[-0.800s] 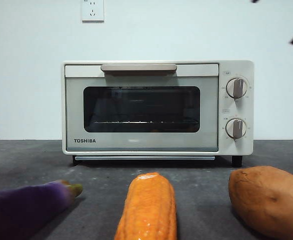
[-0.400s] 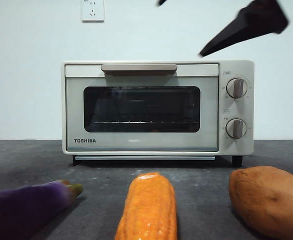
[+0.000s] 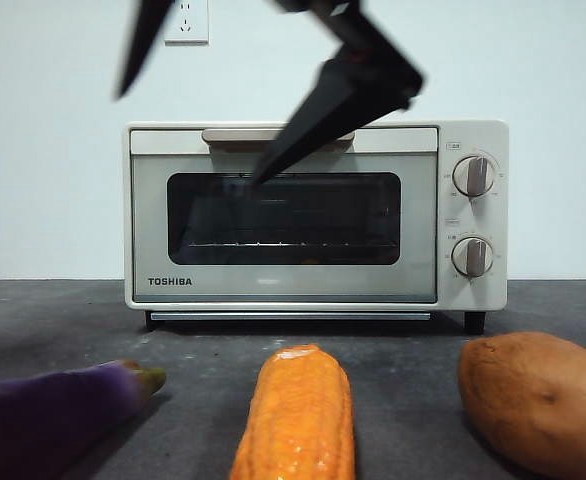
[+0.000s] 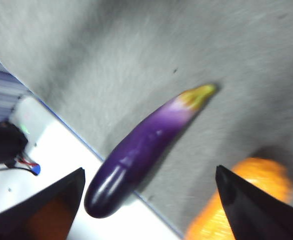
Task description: Take the eggplant from the table,put the eggplant in the oven
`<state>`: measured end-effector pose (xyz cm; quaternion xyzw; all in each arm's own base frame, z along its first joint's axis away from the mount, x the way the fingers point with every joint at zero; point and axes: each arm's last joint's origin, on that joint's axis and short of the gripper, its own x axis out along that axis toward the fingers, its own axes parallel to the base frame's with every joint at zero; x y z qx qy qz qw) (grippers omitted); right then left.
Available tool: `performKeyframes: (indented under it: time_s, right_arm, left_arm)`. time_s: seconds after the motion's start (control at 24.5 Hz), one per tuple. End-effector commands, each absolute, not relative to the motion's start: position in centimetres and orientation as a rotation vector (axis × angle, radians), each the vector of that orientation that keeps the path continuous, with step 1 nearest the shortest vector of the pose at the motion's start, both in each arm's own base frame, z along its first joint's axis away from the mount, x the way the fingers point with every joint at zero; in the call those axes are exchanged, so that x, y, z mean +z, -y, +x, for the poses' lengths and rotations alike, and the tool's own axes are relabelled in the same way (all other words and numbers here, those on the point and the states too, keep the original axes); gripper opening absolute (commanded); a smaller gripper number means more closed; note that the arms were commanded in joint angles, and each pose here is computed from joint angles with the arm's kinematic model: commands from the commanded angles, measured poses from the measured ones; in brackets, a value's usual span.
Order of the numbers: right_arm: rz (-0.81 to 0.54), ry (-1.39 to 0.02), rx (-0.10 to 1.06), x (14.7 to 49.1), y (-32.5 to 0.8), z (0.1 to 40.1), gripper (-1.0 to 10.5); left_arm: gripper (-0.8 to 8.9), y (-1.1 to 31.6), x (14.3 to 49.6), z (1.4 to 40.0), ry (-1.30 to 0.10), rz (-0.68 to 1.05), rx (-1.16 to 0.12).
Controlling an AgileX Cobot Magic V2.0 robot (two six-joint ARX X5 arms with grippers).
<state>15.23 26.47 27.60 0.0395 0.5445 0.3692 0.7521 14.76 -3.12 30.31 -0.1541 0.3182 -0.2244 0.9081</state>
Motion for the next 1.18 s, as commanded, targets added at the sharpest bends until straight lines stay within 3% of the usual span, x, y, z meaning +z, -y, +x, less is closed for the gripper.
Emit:
performKeyframes:
  time_s: [0.04, 0.45, 0.73, 1.02, 1.18]
  right_arm:
    - [0.072, -1.226, 0.806, 26.4, -28.8, 14.5, 4.2]
    - [-0.055, -1.355, 0.743, 19.8, -34.5, 15.0, 4.2]
    - [-0.103, -1.383, 0.725, 17.2, -36.8, 16.0, 4.2]
    - [-0.117, -1.396, 0.727, 16.8, -37.1, 15.6, 2.0]
    - [-0.187, -1.331, 0.821, 19.9, -37.1, 15.6, 1.8]
  left_arm:
    - [0.06, 3.2, 31.1, 14.9, -0.617, -0.295, -0.481]
    - [0.06, 3.2, 31.1, 14.9, -0.617, -0.292, -0.481]
    - [0.06, 3.2, 31.1, 14.9, -0.617, -0.288, -0.482]
    - [0.06, 3.2, 31.1, 14.9, -0.615, -0.284, -0.484]
    - [0.06, 3.2, 31.3, 15.0, -0.600, -0.282, -0.486]
